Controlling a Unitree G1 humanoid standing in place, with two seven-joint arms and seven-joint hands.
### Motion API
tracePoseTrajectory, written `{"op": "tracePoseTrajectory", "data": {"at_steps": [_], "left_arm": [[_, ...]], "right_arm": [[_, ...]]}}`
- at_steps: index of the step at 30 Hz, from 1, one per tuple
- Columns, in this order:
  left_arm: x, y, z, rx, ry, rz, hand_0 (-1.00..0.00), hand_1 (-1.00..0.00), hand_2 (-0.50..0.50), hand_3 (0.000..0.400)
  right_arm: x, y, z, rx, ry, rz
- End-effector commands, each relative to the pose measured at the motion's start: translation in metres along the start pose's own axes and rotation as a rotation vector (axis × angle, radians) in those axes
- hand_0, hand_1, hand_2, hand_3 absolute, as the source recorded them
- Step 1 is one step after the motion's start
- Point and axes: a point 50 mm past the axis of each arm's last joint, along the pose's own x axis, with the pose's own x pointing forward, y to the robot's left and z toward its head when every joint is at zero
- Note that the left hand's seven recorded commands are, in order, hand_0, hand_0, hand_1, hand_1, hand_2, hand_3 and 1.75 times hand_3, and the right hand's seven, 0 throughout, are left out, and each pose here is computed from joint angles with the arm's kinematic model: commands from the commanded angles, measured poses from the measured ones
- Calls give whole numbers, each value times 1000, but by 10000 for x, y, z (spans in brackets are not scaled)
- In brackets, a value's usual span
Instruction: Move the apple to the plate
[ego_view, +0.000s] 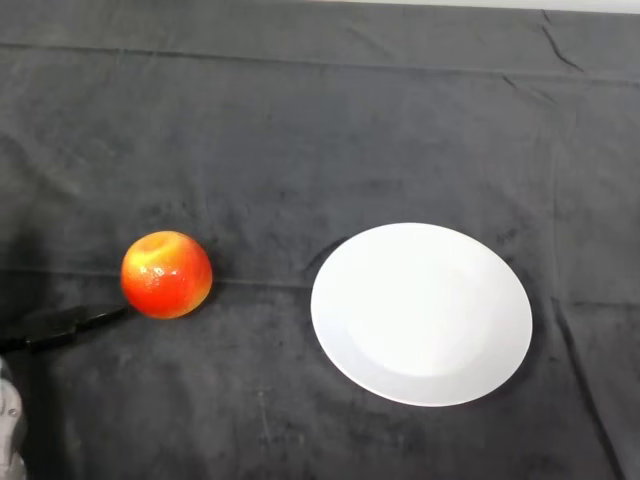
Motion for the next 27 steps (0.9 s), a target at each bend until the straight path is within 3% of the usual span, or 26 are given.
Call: {"op": "tracePoseTrajectory", "data": {"at_steps": [1, 27], "left_arm": [[105, -105, 201, -6, -104, -26, 0, 0, 0, 0], [-66, -760, 245, 110, -183, -324, -16, 0, -8, 6]], "right_arm": [[-35, -57, 114, -6, -26, -12], [-35, -57, 114, -5, -26, -12]]}}
